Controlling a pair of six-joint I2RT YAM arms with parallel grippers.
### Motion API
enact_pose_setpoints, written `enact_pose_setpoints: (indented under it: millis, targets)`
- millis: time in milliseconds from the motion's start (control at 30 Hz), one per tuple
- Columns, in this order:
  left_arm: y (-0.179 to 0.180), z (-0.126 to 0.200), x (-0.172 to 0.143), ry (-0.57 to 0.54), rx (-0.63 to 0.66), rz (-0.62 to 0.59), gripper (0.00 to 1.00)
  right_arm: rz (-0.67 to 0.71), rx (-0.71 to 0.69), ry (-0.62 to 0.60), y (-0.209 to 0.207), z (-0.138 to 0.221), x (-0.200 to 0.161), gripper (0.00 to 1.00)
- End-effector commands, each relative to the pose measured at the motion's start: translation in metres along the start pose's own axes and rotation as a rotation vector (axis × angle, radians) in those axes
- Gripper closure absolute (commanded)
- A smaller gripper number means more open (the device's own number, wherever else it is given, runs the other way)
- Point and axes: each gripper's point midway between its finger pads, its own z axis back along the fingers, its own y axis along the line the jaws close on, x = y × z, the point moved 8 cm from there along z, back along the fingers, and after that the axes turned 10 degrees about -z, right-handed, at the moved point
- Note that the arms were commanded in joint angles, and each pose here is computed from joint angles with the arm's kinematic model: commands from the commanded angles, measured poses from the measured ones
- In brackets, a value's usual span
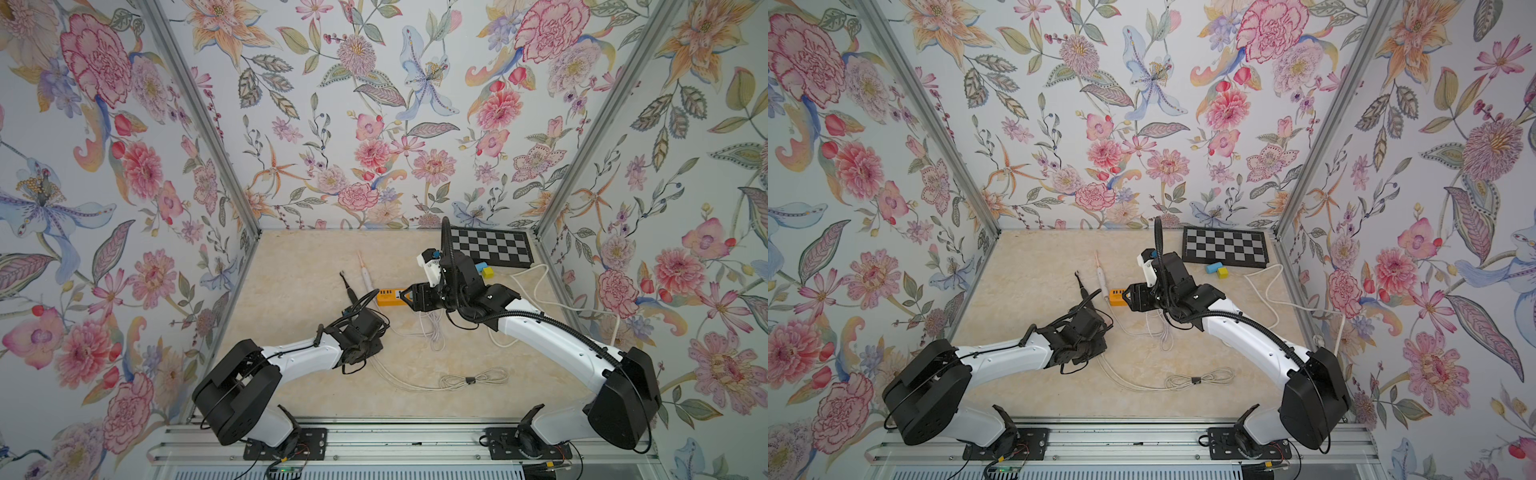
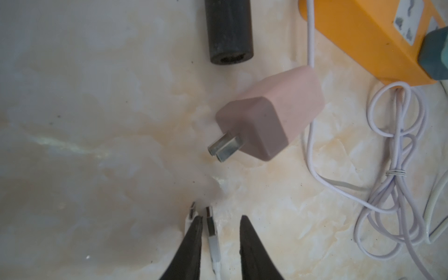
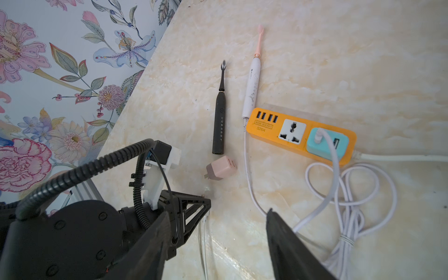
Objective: Charge the electric toothbrush
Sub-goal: Pick up the charging cable from the center of the board.
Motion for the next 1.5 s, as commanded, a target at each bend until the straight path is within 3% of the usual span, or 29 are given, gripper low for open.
enact_pose_setpoints:
  millis: [0, 200, 267, 333, 433, 600, 700, 833, 967, 1133, 1233, 1367, 1467]
  targets:
    - [-0.001, -0.008, -0.003, 0.014, 0.03, -0.02, 0.77, -0.013, -0.019, -0.036, -0.004, 0.009, 0.001, 0.34]
    - [0.006, -0.02, -0.014, 0.075, 0.059, -0.035, 0.92, -0.026, -0.03, -0.046, -0.008, 0.014, -0.001, 0.33]
    - [0.005, -0.018, -0.012, 0.07, 0.057, -0.051, 1.0, -0.037, -0.03, -0.053, -0.008, 0.015, 0.0, 0.32]
    - [-0.002, -0.013, -0.005, 0.038, 0.022, -0.079, 1.0, -0.056, -0.023, -0.057, -0.007, 0.017, 0.001, 0.32]
    - [-0.035, 0.021, 0.021, -0.116, -0.193, -0.134, 1.0, -0.097, 0.073, -0.065, -0.003, 0.018, 0.0, 0.3]
    - [-0.067, 0.099, 0.064, -0.416, -0.692, -0.085, 1.0, -0.141, 0.282, -0.148, 0.006, 0.024, -0.004, 0.26]
    - [-0.073, 0.141, 0.09, -0.568, -0.84, -0.061, 1.0, -0.166, 0.414, -0.224, 0.009, 0.033, -0.007, 0.22]
    - [-0.083, 0.171, 0.106, -0.66, -0.974, -0.04, 1.0, -0.232, 0.607, -0.305, 0.013, 0.044, -0.006, 0.15]
    - [-0.09, 0.175, 0.106, -0.667, -1.14, 0.027, 1.0, -0.267, 0.726, -0.367, 0.016, 0.048, -0.005, 0.22]
    - [-0.089, 0.17, 0.106, -0.68, -1.203, 0.085, 1.0, -0.327, 0.82, -0.46, 0.015, 0.048, -0.005, 0.34]
    - [-0.09, 0.169, 0.107, -0.686, -1.195, 0.093, 1.0, -0.334, 0.864, -0.485, 0.018, 0.046, -0.004, 0.35]
    - [-0.092, 0.166, 0.106, -0.678, -1.202, 0.106, 1.0, -0.344, 0.903, -0.478, 0.025, 0.039, -0.003, 0.28]
    - [-0.091, 0.165, 0.107, -0.679, -1.212, 0.126, 1.0, -0.347, 0.933, -0.491, 0.028, 0.036, -0.002, 0.35]
